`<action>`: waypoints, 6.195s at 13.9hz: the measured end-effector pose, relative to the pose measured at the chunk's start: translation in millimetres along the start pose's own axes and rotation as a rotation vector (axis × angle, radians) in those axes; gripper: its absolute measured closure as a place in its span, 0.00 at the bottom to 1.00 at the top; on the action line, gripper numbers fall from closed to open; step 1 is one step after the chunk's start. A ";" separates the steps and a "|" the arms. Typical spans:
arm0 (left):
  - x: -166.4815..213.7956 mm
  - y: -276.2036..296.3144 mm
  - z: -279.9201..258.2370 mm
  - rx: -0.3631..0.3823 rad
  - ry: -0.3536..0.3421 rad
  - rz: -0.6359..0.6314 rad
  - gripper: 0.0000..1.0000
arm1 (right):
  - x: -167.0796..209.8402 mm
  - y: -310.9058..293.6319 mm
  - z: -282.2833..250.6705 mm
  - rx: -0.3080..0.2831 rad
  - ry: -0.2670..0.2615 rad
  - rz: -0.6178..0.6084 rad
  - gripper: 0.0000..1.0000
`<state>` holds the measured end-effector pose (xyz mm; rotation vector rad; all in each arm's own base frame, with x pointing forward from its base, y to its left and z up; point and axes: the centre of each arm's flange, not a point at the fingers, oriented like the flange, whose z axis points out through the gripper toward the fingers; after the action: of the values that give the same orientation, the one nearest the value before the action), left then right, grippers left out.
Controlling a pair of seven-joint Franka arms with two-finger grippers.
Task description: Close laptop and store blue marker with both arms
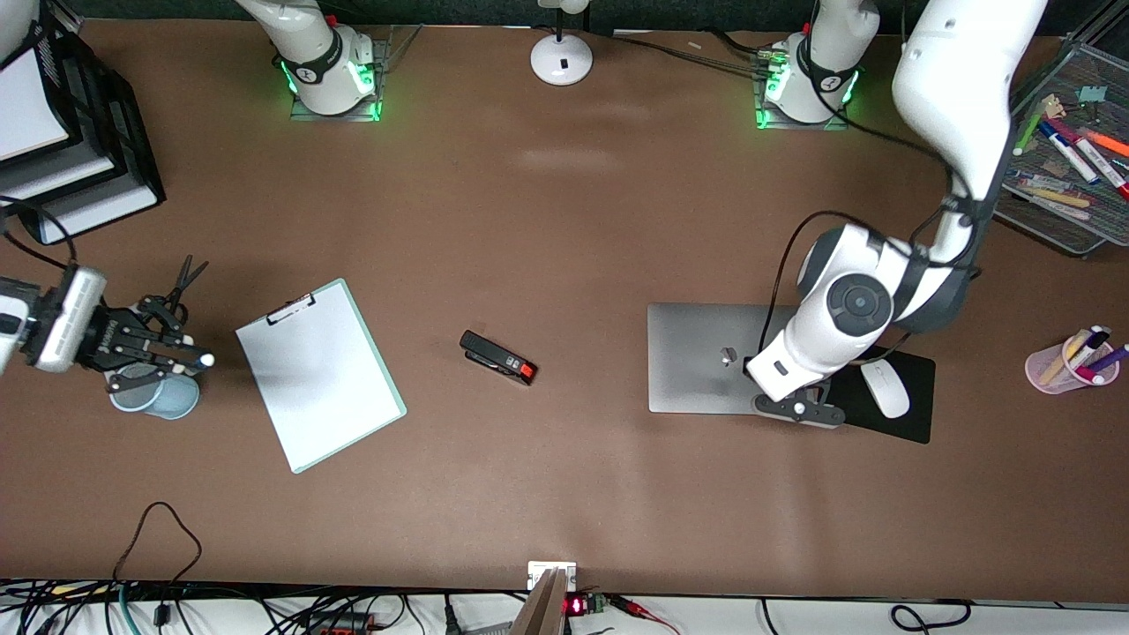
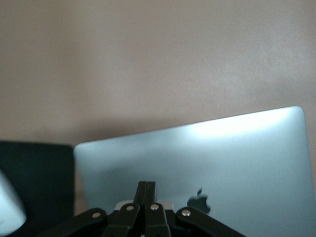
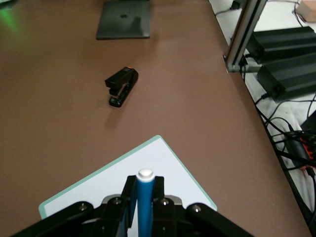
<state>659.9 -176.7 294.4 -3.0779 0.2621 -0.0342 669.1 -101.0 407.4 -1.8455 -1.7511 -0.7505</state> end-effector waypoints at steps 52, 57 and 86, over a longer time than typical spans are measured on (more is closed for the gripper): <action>-146.4 -113.0 -289.6 -0.037 -0.075 -0.157 0.00 | -282.4 -1.8 -3.2 -0.167 0.160 0.136 0.77; -146.4 -112.9 -289.6 -0.037 -0.075 -0.157 0.00 | -265.5 3.7 -23.4 -0.155 0.181 0.158 0.29; -146.4 -112.3 -289.4 -0.037 -0.075 -0.156 0.00 | 190.8 18.3 -11.9 -0.127 -0.581 0.776 0.00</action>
<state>526.9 -55.9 586.8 -3.1209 0.0198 0.0811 692.2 29.5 546.4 -2.7438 -1.0799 -0.0088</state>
